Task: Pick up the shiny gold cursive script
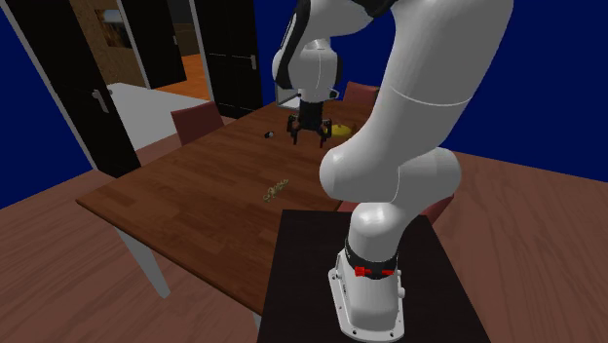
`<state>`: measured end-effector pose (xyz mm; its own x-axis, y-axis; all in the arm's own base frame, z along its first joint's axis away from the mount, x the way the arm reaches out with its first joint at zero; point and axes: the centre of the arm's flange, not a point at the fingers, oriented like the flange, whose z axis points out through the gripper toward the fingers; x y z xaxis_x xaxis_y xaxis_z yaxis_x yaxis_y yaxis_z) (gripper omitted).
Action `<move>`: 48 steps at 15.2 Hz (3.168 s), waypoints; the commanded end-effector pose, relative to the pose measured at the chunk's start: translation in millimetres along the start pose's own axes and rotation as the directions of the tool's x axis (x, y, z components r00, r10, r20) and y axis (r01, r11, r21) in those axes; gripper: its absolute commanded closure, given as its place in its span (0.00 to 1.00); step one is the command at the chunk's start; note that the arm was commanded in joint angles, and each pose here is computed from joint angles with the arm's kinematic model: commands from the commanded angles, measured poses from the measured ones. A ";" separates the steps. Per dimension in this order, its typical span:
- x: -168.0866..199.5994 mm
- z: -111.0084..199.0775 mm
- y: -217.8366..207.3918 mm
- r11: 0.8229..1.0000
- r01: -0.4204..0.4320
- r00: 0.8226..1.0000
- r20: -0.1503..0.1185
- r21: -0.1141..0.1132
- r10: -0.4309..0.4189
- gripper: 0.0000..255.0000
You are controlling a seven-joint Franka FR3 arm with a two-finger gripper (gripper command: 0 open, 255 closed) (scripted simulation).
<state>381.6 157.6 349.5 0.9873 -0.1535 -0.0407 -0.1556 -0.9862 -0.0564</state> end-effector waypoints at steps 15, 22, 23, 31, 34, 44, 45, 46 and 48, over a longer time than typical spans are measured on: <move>48.2 176.0 -111.2 0.993 -0.113 0.994 -0.005 -0.028 0.113 0.00; 57.7 224.1 -125.6 0.991 -0.130 0.992 -0.005 -0.032 0.130 0.00; 58.0 229.4 -125.3 0.991 -0.130 0.992 -0.005 -0.032 0.130 0.00; 59.2 243.0 -125.0 0.991 -0.130 0.992 -0.005 -0.033 0.130 1.00; 59.1 243.0 -125.2 0.991 -0.130 0.992 -0.005 -0.033 0.130 1.00; 57.0 206.1 -126.6 0.991 -0.130 0.992 -0.005 -0.032 0.130 1.00; 56.8 200.8 -126.9 0.991 -0.130 0.992 -0.005 -0.032 0.130 1.00; 56.6 195.6 -127.2 0.991 -0.130 0.992 -0.005 -0.032 0.130 1.00; 56.1 185.0 -127.8 0.991 -0.130 0.992 -0.005 -0.032 0.130 1.00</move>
<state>452.1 286.2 164.0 0.9589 -0.2807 -0.0421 -0.2817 -0.9593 -0.0186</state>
